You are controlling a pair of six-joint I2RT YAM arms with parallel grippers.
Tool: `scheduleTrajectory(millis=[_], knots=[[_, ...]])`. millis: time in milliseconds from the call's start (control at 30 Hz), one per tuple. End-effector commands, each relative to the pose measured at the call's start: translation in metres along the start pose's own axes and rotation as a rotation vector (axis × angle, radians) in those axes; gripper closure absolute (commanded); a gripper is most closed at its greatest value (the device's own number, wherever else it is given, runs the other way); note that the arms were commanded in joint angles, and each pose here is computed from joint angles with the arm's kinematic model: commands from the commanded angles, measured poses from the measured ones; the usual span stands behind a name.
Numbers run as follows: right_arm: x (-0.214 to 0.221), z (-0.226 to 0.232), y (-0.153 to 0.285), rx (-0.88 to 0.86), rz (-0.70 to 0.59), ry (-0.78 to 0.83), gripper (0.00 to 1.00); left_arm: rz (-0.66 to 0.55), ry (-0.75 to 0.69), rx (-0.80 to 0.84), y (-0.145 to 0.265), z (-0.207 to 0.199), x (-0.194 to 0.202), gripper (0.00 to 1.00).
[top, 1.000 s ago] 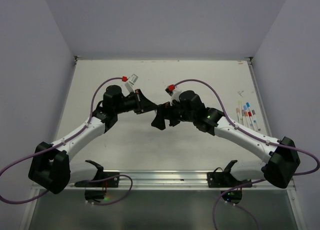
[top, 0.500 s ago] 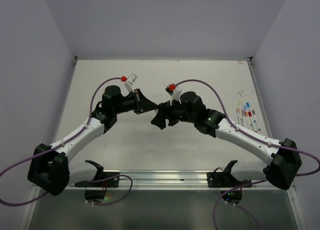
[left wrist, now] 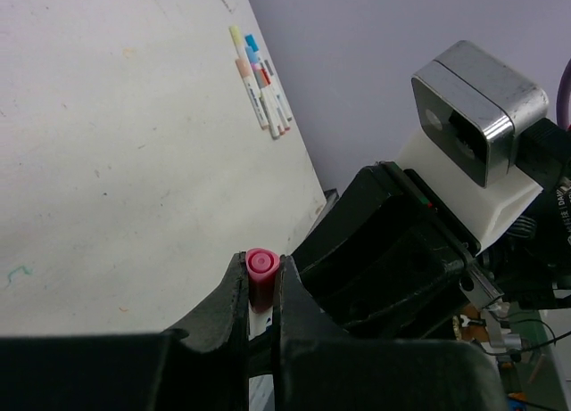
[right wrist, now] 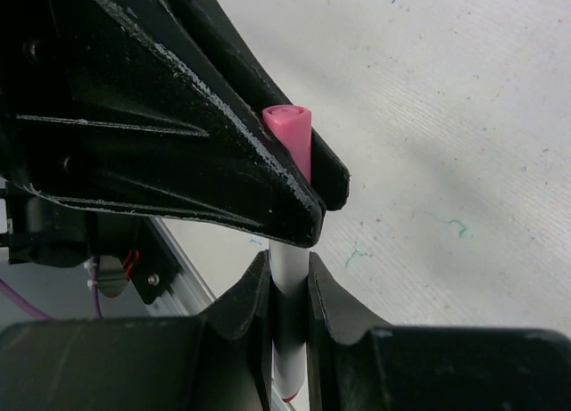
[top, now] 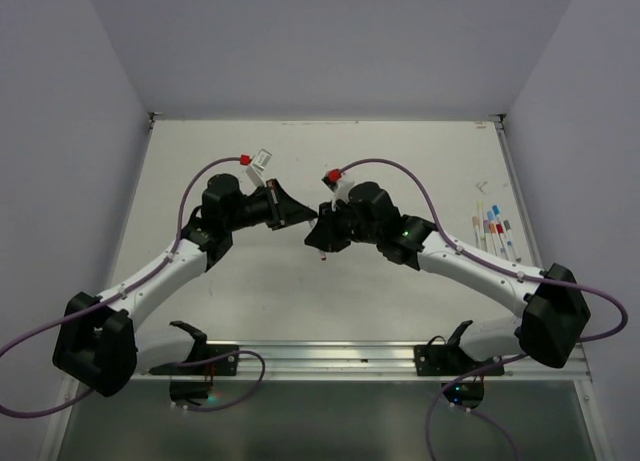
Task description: Open the pen caps
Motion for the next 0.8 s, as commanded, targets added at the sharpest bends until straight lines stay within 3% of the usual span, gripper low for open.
scheduleTrajectory(millis=[0, 67, 200, 400, 500, 567, 767], knots=[[-0.02, 0.017, -0.001, -0.028, -0.076, 0.017, 1.0, -0.044, -0.013, -0.066, 0.004, 0.002, -0.006, 1.0], [-0.012, 0.011, -0.004, 0.021, -0.059, 0.027, 1.0, -0.112, -0.032, -0.185, 0.005, 0.014, -0.019, 1.0], [-0.003, 0.003, -0.013, 0.121, -0.059, 0.084, 1.0, -0.126, -0.013, -0.387, 0.009, 0.041, -0.027, 1.0], [0.008, -0.018, -0.024, 0.365, -0.091, 0.186, 1.0, -0.206, 0.014, -0.552, 0.022, 0.061, -0.054, 1.0], [0.013, -0.015, -0.028, 0.363, -0.106, 0.204, 1.0, -0.229, 0.003, -0.541, 0.024, 0.058, -0.066, 1.0], [0.016, -0.01, -0.033, 0.332, -0.089, 0.176, 1.0, -0.229, -0.047, -0.572, 0.024, 0.061, -0.076, 1.0], [0.02, -0.022, -0.068, 0.482, 0.049, 0.148, 1.0, -0.077, -0.096, -0.949, 0.049, 0.13, -0.073, 1.0]])
Point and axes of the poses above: each gripper's point midway between its finger pads, its own y axis back along the fingers, its own z axis along the line the jaws close on, x = y × z, the point moved 4 cm from there along y, back along the fingers, and after that the axes turned 8 degrees about -y, right-handed, at the moved point
